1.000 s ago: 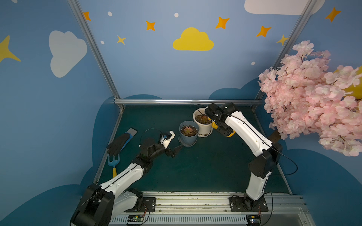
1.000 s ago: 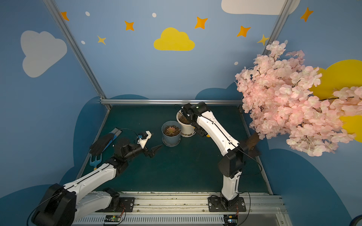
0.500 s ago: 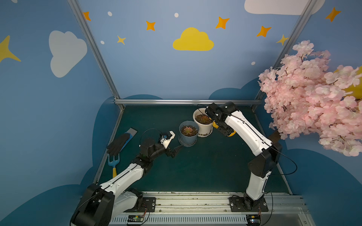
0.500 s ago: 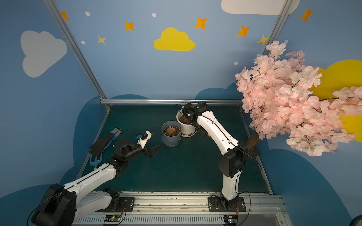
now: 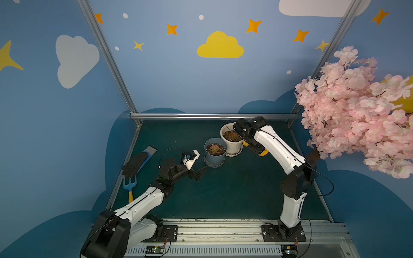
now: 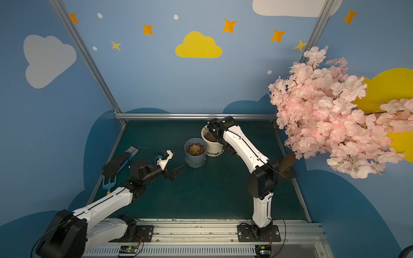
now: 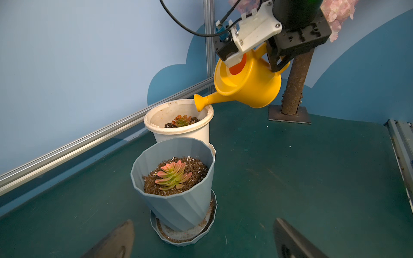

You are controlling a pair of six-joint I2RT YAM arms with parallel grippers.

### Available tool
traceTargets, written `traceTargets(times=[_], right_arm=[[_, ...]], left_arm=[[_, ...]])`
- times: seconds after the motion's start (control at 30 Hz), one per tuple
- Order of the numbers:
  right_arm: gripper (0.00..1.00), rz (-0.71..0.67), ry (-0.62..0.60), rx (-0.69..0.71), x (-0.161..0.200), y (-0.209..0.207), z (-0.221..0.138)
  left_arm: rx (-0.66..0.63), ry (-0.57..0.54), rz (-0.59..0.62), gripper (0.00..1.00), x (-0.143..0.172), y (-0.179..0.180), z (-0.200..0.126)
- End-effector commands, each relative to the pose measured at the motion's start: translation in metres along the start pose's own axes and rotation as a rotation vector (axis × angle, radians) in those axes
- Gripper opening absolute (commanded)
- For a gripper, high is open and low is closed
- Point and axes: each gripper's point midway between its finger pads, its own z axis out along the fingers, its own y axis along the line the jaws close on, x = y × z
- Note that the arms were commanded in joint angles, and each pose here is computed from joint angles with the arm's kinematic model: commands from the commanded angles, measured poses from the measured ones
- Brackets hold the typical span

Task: Water the succulent around the soil edge
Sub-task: Water the soil of the potted plant with water.

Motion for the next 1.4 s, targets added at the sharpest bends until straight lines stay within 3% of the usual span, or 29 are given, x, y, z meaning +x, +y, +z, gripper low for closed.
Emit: traceTargets(times=[0.0, 1.37], right_arm=[[0.0, -0.026, 0.062, 0.024, 0.017, -0.01, -0.004], [0.0, -0.042, -0.016, 0.086, -0.032, -0.022, -0.002]], left_arm=[[-0.007, -0.031, 0.024, 1.0, -0.007, 0.001, -0.003], [-0.008, -0.018, 0.012, 1.0, -0.001, 0.004, 0.0]])
